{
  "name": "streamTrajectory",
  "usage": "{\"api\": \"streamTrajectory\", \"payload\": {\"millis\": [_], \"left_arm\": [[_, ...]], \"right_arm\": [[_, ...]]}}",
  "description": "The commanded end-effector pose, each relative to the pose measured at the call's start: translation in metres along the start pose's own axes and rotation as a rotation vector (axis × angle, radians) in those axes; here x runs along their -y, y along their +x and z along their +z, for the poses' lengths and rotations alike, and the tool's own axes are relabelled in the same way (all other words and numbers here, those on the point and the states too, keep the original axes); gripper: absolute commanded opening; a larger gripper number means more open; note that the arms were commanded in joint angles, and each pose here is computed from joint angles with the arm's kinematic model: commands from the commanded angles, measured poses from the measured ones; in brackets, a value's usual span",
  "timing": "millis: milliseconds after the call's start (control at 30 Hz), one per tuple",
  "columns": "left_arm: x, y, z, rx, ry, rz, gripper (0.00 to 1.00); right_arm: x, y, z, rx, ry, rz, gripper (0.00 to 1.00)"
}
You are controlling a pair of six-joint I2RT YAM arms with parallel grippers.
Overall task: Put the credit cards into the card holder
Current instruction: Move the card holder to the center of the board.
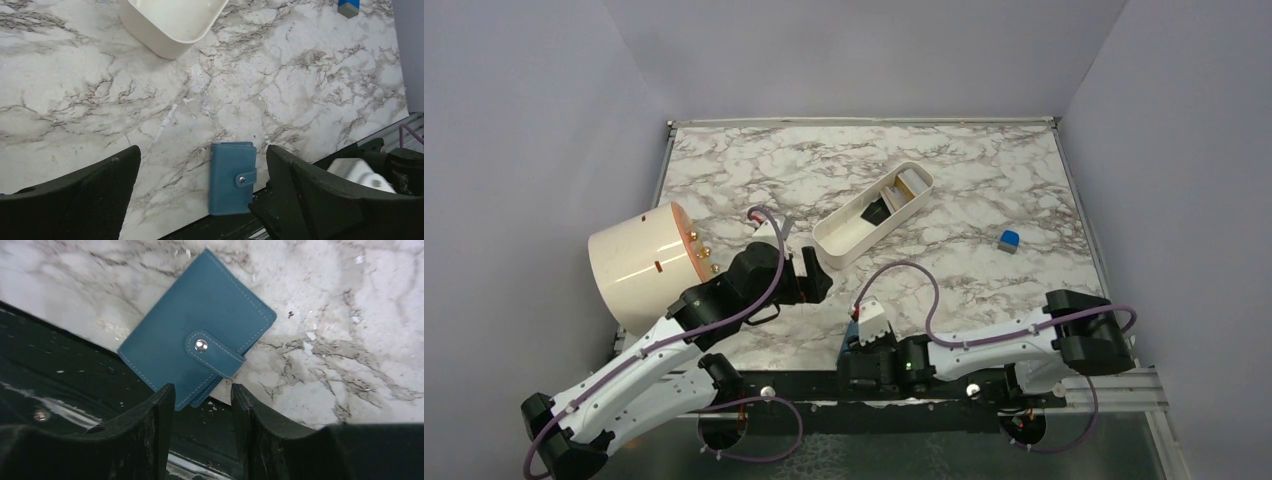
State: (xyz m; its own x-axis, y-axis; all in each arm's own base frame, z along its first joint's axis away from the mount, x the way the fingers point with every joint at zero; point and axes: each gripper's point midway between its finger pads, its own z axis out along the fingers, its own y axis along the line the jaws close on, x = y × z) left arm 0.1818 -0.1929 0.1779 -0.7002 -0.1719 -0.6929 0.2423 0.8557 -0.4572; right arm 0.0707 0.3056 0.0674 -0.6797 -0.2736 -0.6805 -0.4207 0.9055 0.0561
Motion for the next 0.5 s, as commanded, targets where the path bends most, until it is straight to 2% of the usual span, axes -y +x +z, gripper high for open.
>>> {"api": "streamTrajectory", "payload": {"millis": [0,167,467], "left_arm": [[-0.020,-0.007,-0.018,0.059,-0.069,0.018,0.99],[-0.024,-0.021,-0.034,0.140,-0.072,0.012,0.99],[-0.026,-0.025,-0.041,0.174,-0.061,0.022,0.99]], "right_arm": [[-0.020,0.023,0.018,-0.090,-0.033,-0.068,0.46],[0.000,0.026,0.046,-0.128,0.024,-0.069,0.46],[0.039,-0.024,0.068,-0.027,0.072,-0.030,0.42]]}}
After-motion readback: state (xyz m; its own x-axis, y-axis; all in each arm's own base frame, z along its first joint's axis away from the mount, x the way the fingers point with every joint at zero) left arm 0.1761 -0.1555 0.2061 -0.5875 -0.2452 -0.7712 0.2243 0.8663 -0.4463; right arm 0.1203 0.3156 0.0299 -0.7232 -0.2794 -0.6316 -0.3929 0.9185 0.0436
